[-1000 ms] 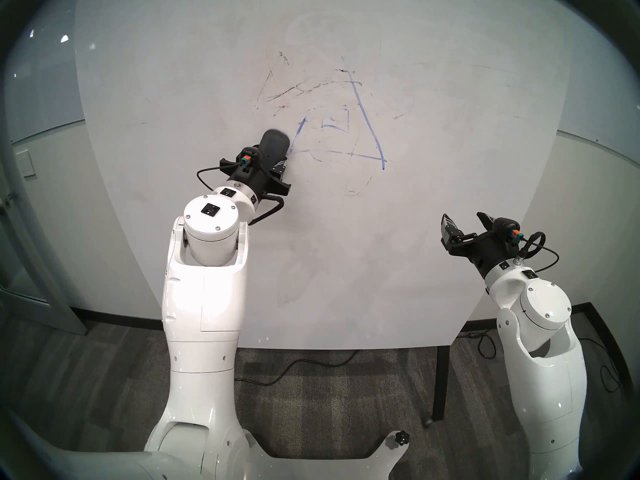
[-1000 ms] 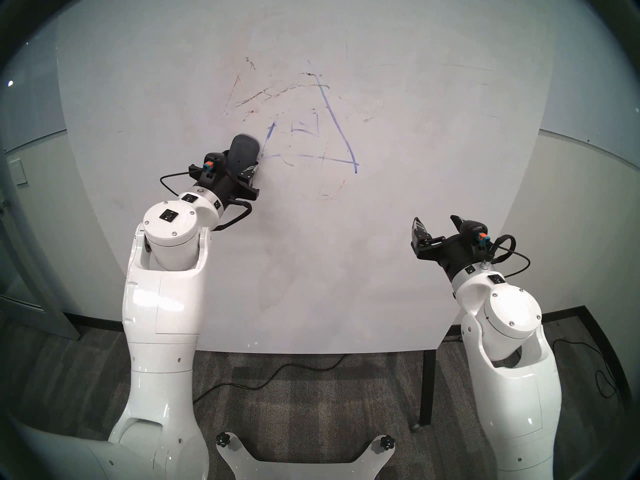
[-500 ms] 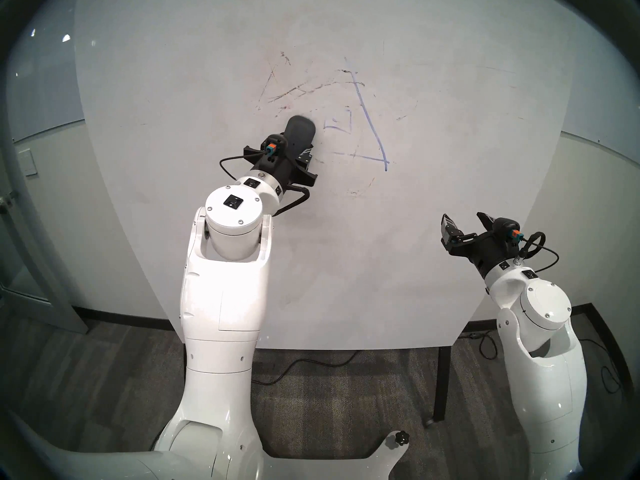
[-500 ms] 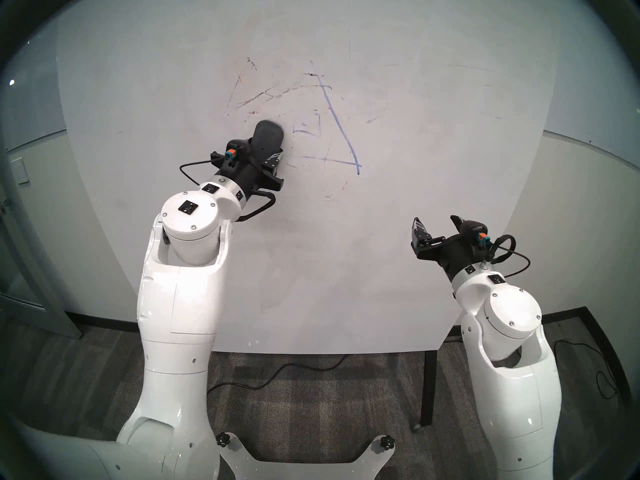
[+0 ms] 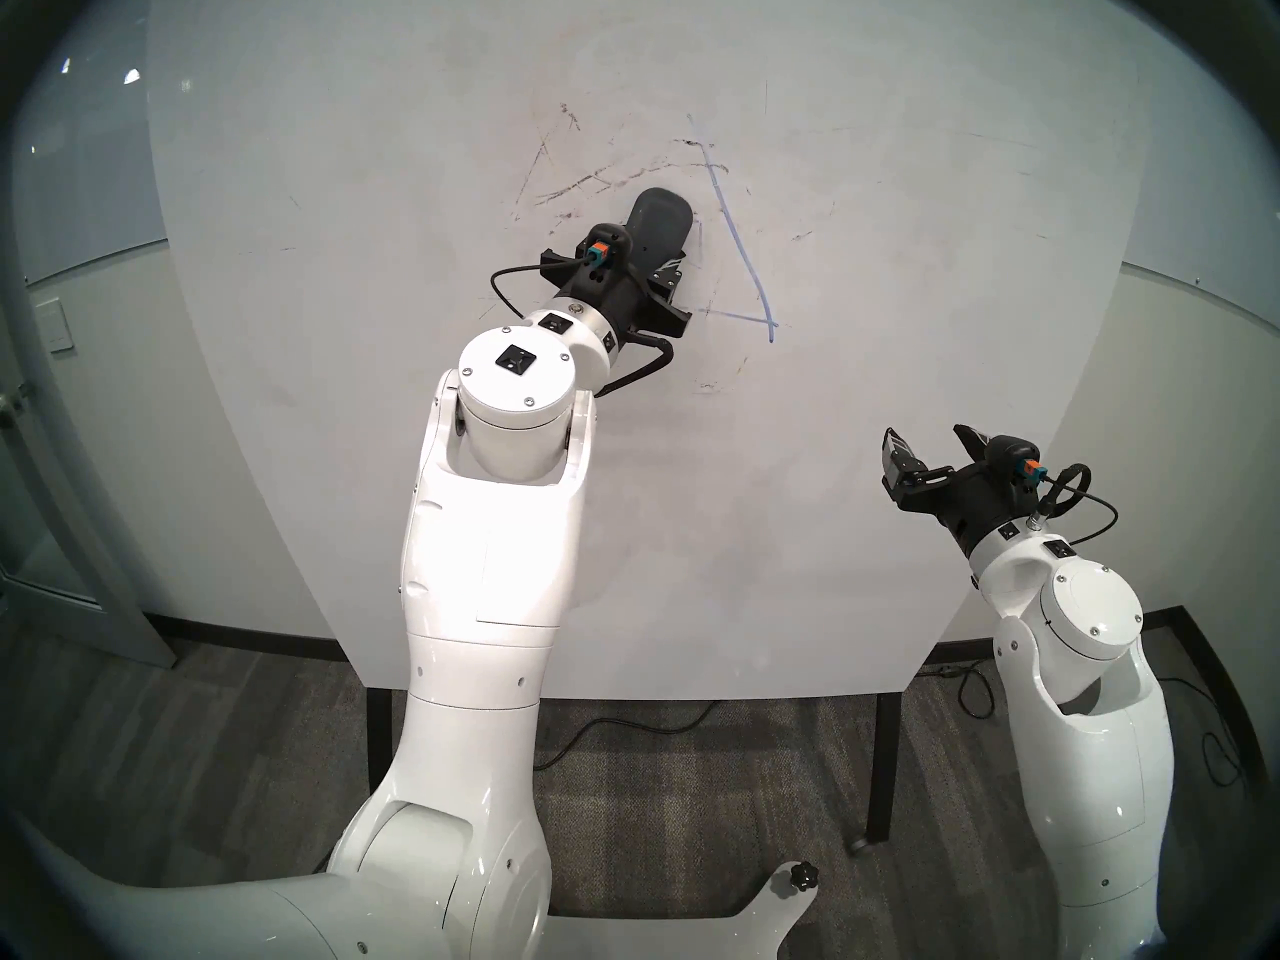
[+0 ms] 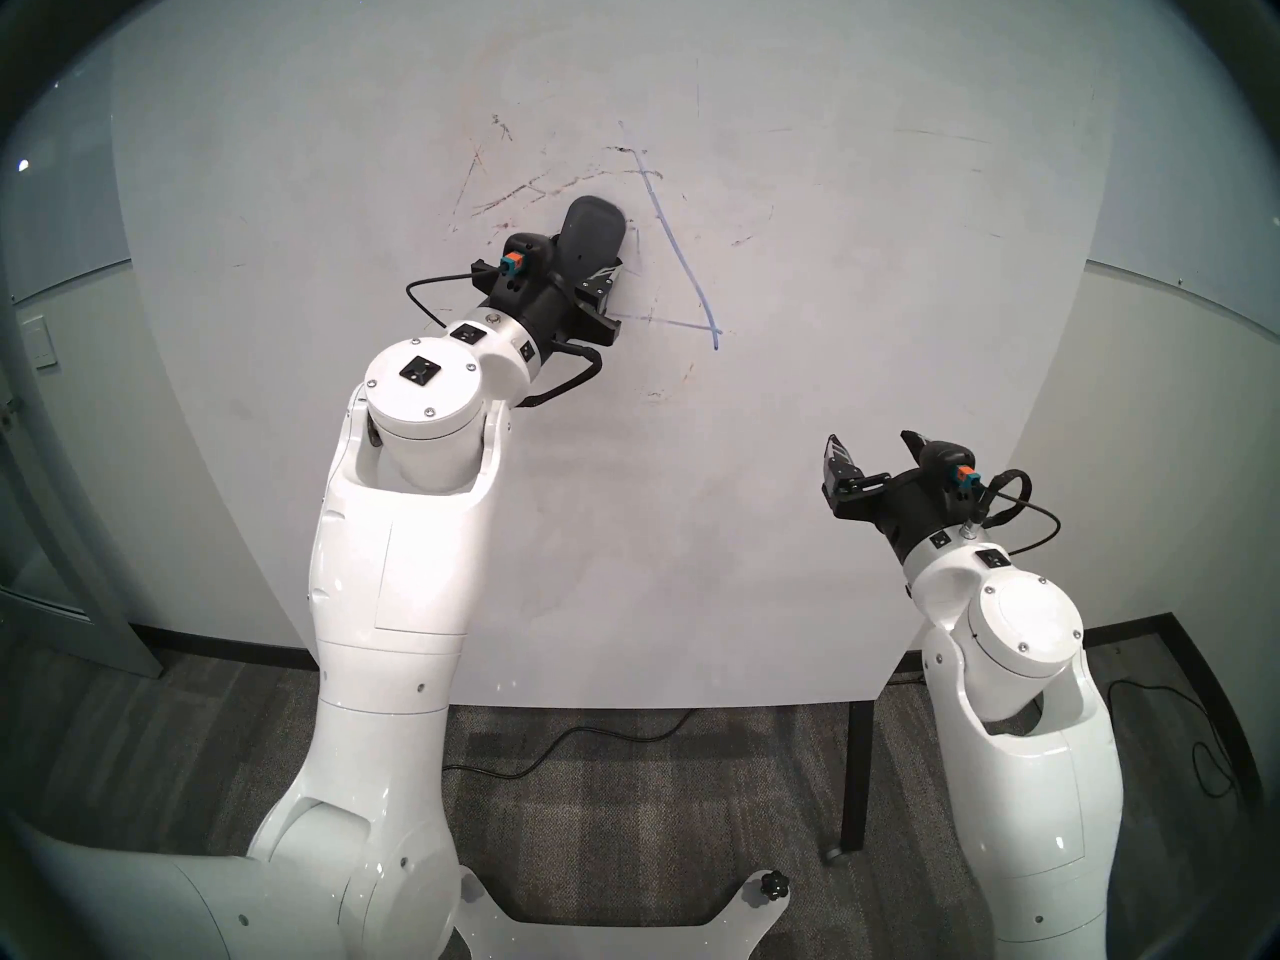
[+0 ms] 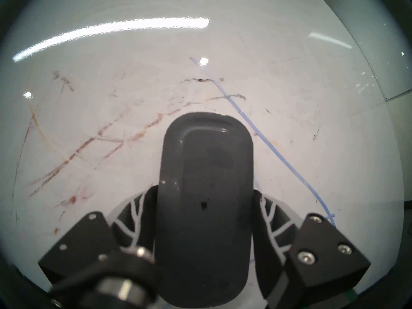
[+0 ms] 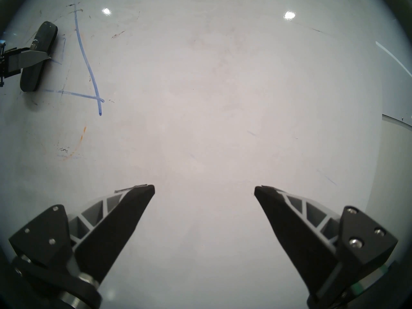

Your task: Erase all marks on the whiteboard with the eraser

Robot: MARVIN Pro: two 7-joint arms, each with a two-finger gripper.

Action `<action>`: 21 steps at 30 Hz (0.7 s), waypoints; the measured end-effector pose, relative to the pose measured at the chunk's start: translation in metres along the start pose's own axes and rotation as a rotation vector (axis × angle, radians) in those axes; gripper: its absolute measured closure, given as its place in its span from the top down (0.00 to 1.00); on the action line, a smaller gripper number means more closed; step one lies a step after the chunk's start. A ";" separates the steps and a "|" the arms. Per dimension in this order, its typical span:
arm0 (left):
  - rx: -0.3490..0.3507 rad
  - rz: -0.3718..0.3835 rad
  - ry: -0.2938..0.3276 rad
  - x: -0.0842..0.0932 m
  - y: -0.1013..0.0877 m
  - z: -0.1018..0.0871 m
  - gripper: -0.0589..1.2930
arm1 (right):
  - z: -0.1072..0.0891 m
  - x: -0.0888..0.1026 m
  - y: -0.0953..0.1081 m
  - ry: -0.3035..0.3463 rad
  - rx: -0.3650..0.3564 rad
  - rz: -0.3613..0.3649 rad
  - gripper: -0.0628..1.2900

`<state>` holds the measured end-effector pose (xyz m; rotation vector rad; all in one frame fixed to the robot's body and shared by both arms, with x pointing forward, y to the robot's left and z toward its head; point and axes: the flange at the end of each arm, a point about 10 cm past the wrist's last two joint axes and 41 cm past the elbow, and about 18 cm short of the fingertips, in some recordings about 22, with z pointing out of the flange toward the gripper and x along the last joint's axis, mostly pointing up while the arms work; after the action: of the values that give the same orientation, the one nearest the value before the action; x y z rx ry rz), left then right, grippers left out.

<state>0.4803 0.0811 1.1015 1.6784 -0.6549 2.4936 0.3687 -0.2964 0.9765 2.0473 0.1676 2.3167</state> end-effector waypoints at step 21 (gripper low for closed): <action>0.117 -0.003 -0.111 -0.028 -0.042 -0.046 0.53 | 0.000 0.000 0.000 0.000 0.000 0.000 0.95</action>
<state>0.4635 0.1419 1.0749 1.8676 -0.5240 2.4970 0.3687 -0.2963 0.9766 2.0470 0.1677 2.3169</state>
